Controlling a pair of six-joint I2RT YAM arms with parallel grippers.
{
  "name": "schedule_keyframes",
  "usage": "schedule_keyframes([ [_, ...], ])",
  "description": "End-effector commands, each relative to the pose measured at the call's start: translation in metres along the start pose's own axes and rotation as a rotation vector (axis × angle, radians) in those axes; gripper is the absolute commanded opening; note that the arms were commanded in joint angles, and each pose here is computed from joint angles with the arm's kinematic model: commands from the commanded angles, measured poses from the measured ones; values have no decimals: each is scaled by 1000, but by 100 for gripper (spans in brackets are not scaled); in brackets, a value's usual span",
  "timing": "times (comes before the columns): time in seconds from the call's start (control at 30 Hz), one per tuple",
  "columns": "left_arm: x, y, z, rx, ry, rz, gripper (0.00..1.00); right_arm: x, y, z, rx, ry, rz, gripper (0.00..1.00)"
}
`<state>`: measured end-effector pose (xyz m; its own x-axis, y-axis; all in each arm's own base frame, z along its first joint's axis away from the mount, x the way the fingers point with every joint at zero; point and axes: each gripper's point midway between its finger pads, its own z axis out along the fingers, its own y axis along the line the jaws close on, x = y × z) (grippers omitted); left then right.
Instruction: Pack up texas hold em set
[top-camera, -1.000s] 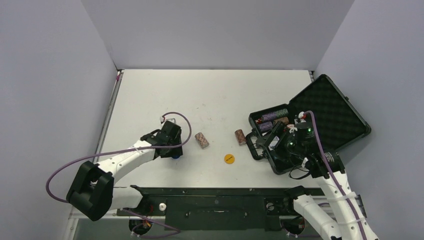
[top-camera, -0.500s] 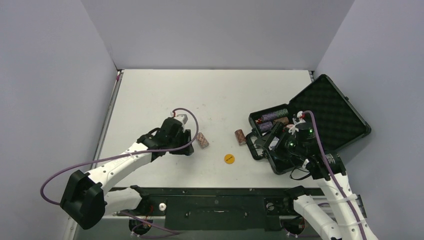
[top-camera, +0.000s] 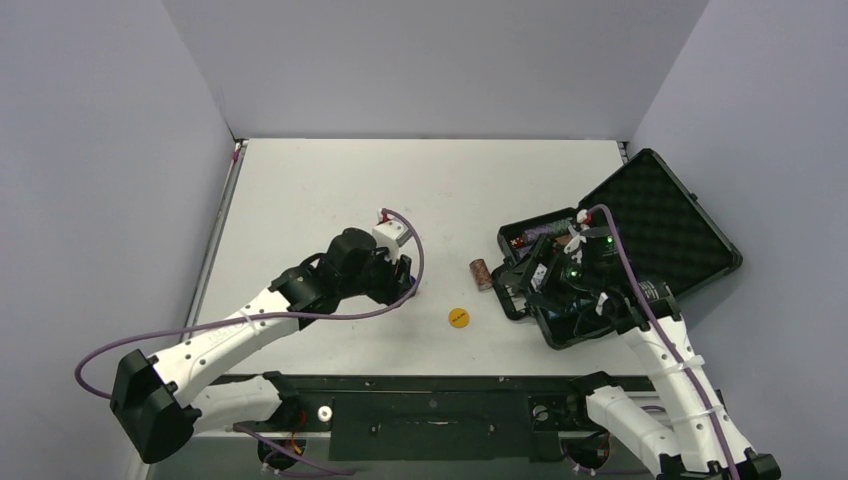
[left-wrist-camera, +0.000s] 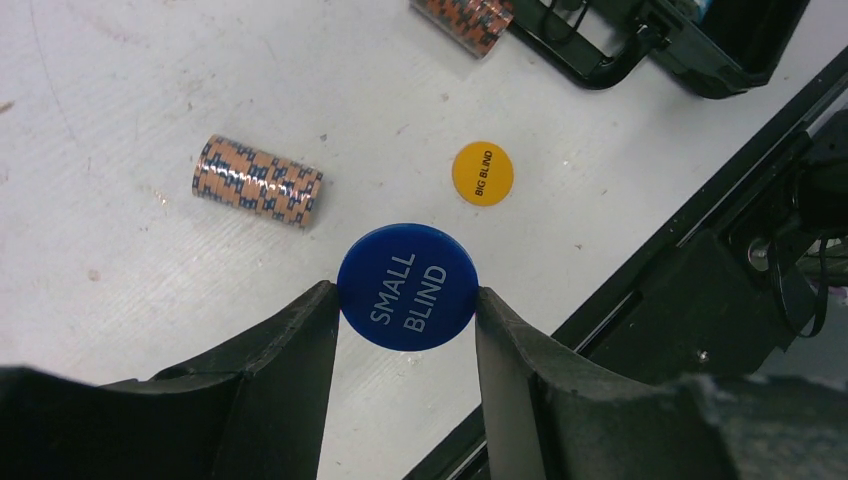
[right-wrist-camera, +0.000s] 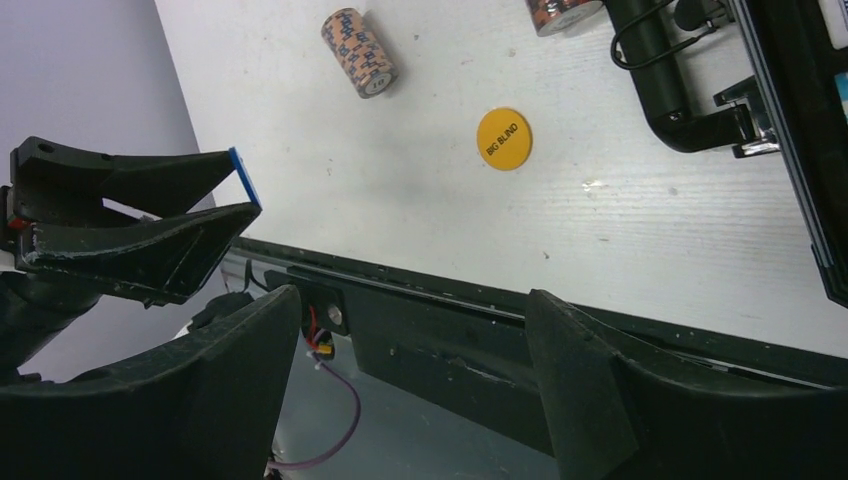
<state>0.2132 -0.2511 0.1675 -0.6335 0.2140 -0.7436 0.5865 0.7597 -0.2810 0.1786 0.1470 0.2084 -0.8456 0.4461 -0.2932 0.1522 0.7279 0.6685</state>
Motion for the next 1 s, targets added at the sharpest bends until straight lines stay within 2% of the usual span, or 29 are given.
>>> schedule_keyframes([
  [0.0, -52, -31, -14, 97, -162, 169, 38, -8, 28, -9, -93, -8, -58, 78],
  [0.17, -63, -57, -20, 181, -200, 326, 37, -2, 38, -5, -133, 44, -61, 76],
  [0.27, -66, -76, -25, 244, -221, 447, 36, 3, 45, -2, -147, 83, -80, 72],
  [0.4, -62, -94, -25, 300, -214, 534, 34, 8, 57, 2, -164, 117, -105, 68],
  [0.8, -41, -130, -15, 377, -137, 622, 29, 29, 94, 22, -203, 192, -171, 52],
  [0.97, -39, -138, -13, 381, -137, 629, 28, 41, 93, 29, -187, 225, -190, 41],
])
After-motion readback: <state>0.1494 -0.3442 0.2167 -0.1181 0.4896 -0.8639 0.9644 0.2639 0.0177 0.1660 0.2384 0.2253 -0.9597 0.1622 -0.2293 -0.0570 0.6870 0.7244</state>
